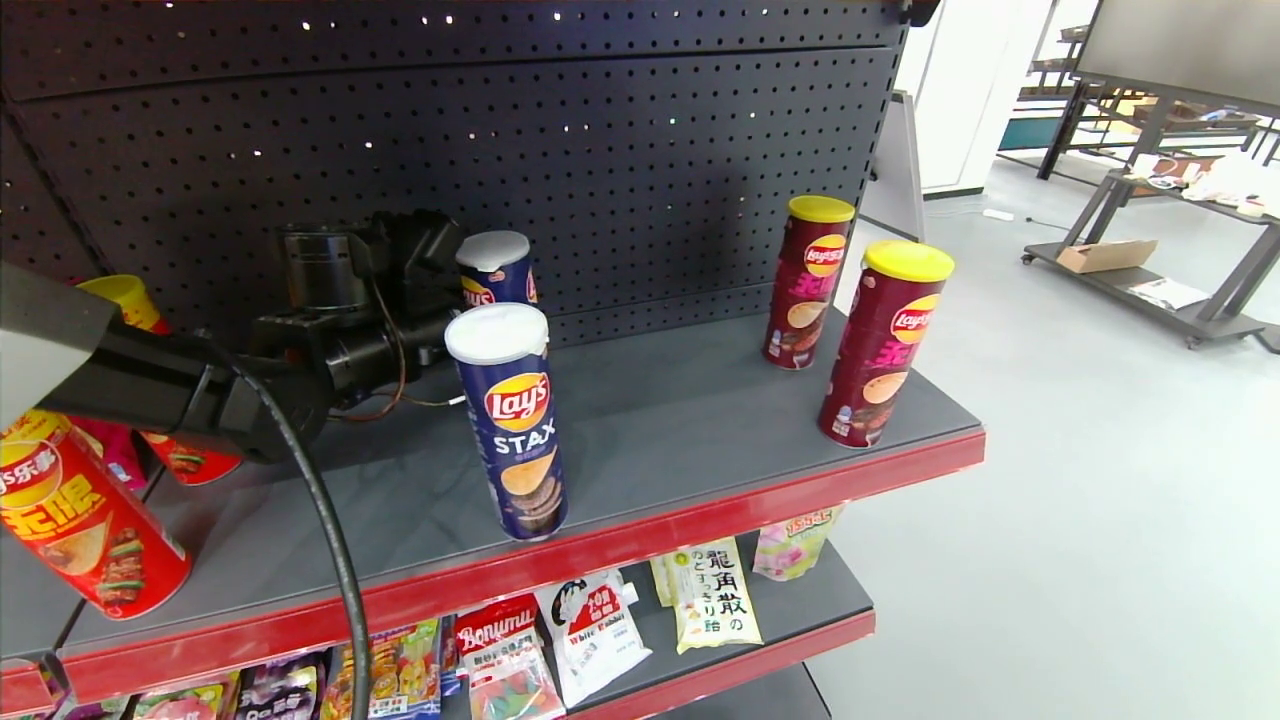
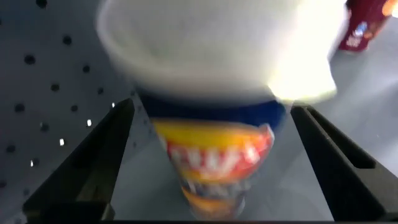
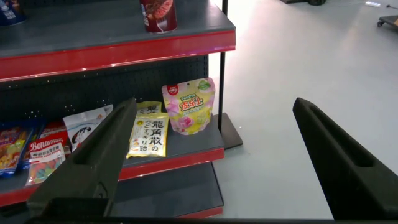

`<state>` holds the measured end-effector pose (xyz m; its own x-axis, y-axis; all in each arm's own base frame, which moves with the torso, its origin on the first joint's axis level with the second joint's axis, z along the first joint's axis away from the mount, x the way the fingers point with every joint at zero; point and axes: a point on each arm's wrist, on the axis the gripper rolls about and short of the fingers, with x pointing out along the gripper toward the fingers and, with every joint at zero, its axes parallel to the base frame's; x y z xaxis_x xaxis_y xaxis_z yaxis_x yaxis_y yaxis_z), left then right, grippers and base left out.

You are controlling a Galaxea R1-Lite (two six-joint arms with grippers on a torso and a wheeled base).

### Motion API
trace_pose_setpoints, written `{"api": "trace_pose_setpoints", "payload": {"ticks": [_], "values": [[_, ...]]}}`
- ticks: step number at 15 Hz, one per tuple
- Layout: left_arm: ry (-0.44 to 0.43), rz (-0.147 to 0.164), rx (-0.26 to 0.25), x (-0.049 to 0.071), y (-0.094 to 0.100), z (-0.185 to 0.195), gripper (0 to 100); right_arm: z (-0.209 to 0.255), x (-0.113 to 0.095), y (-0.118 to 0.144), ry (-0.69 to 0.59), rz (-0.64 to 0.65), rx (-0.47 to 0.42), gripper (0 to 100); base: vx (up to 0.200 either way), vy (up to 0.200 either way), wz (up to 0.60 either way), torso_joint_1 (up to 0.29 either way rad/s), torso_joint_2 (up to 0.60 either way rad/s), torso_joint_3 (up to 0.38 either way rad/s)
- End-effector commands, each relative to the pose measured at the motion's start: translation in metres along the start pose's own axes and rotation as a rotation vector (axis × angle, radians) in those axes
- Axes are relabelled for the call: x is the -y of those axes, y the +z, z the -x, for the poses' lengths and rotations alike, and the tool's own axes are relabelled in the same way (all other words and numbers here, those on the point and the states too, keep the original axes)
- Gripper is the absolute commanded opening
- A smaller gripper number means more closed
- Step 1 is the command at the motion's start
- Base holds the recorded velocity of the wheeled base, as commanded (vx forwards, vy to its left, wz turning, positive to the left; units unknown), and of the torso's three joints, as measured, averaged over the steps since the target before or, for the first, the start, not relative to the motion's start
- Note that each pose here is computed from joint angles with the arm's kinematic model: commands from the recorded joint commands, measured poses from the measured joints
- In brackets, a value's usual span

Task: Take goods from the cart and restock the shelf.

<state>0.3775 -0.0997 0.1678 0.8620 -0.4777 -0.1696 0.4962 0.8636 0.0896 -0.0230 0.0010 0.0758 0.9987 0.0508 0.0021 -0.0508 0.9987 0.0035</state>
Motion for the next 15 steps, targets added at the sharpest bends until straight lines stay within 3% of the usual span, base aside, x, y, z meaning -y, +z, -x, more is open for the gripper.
{"api": "trace_pose_setpoints", "payload": {"ticks": [1, 9, 11, 15], "values": [[0.003, 0.006, -0.014, 0.003, 0.002, 0.017, 100, 0.0, 0.0, 0.0, 0.001, -0.001, -0.001, 100, 0.0, 0.0, 0.0, 0.0, 0.0, 0.0], [0.058, 0.03, -0.094, -0.004, -0.013, 0.065, 100, 0.0, 0.0, 0.0, 0.0, -0.001, -0.001, 100, 0.0, 0.0, 0.0, 0.0, 0.0, 0.0], [0.081, 0.014, -0.097, -0.006, -0.013, 0.083, 100, 0.0, 0.0, 0.0, 0.001, 0.001, -0.001, 100, 0.0, 0.0, 0.0, 0.0, 0.0, 0.0], [0.121, -0.001, -0.129, 0.007, -0.02, 0.153, 100, 0.0, 0.0, 0.0, 0.001, 0.0, -0.002, 100, 0.0, 0.0, 0.0, 0.0, 0.0, 0.0]]}}
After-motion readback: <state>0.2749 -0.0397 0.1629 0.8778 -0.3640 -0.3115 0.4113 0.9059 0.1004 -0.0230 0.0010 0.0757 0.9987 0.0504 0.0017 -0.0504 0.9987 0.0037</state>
